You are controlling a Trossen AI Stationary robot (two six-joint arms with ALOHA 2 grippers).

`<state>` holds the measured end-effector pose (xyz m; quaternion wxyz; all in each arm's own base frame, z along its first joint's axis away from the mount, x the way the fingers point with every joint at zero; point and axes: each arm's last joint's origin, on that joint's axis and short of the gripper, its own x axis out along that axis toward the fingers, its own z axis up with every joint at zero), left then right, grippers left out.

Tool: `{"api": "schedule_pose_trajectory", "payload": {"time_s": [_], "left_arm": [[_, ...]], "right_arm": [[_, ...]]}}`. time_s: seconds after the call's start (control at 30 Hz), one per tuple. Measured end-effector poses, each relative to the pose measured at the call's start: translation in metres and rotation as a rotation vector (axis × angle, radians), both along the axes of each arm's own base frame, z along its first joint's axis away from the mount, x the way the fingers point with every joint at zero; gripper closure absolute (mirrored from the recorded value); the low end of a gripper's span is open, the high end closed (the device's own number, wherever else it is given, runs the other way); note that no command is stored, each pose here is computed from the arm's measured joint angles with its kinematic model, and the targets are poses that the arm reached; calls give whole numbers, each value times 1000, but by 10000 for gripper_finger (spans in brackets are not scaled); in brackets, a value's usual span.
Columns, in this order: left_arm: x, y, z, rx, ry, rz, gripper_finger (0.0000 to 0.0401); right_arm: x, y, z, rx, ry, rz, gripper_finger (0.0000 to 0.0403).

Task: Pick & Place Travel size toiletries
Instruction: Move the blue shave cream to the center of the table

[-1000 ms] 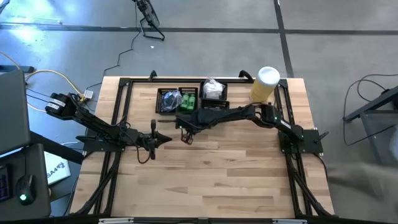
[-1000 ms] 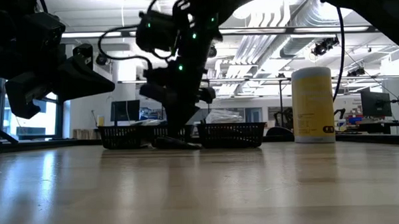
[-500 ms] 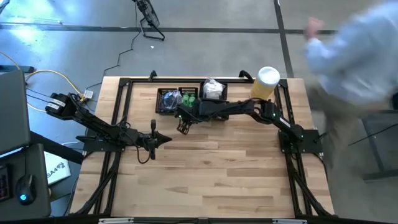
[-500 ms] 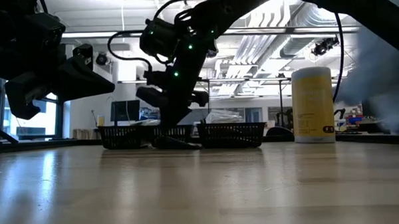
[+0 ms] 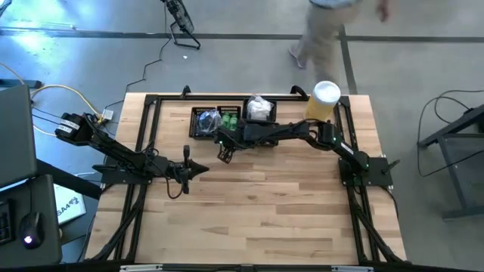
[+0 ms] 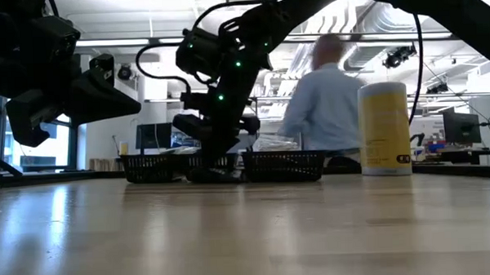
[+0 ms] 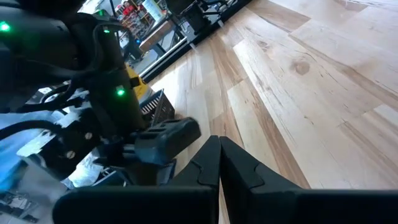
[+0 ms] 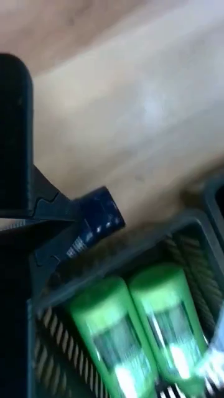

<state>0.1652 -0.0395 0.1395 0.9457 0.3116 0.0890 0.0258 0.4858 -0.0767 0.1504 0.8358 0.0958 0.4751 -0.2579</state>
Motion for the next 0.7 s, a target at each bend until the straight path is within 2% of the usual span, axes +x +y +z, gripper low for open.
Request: {"api": "schedule_pose_trajectory", "payload": {"time_s": [0.17, 0.37, 0.43, 0.7], "left_arm": [[0, 0, 0, 0, 0, 0, 401], [0, 0, 0, 0, 0, 0, 401], [0, 0, 0, 0, 1, 0, 401], [0, 0, 0, 0, 1, 0, 401]], "right_arm": [[-2, 7, -5, 54, 23, 31, 399], [-4, 27, -10, 177, 63, 90, 399], [-4, 35, -10, 152, 68, 99, 399], [-2, 37, -1, -141, 117, 188, 399]]}}
